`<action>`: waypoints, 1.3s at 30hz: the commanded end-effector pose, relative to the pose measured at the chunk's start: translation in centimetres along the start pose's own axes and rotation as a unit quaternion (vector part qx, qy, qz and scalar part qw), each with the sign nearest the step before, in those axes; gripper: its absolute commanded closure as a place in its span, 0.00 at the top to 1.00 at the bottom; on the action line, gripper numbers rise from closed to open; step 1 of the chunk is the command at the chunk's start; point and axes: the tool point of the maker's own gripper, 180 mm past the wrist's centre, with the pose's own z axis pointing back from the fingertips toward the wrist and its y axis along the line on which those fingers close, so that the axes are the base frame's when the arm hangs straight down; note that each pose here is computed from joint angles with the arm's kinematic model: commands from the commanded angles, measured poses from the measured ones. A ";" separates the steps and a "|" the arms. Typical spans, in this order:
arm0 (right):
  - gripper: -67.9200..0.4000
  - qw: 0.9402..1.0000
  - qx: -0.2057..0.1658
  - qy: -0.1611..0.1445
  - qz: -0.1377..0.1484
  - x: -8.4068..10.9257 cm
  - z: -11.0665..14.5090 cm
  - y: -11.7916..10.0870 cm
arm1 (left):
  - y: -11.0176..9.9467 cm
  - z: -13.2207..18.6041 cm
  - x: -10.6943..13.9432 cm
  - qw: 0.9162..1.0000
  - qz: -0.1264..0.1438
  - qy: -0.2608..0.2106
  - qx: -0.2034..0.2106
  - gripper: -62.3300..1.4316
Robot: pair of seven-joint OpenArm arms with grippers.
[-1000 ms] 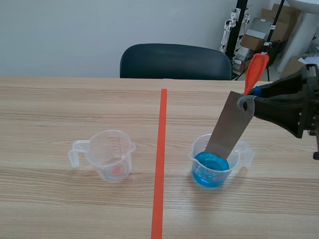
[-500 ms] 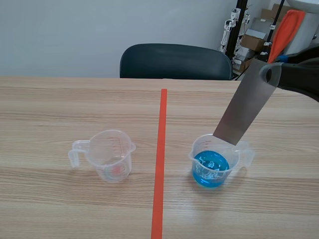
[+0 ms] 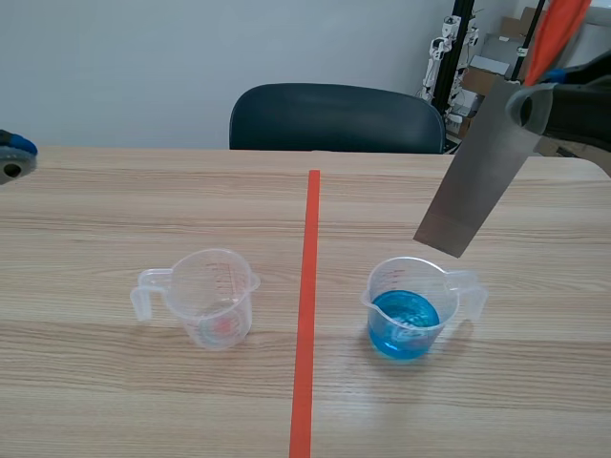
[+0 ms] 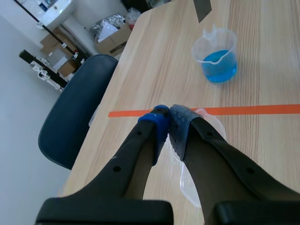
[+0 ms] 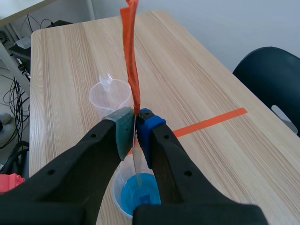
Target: Do the redox reaction experiment. raise the plate out of the solution
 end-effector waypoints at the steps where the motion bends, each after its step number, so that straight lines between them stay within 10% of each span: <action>1: 0.02 1.000 0.006 -0.012 0.014 1.6 -0.1 0.0 | 0.3 -0.3 0.7 1.000 -0.005 -0.005 -0.001 0.08; 39: 0.02 1.000 -0.006 0.010 0.027 3.0 -0.4 -0.8 | -1.3 -9.6 -0.7 0.999 -0.021 -0.007 -0.028 0.08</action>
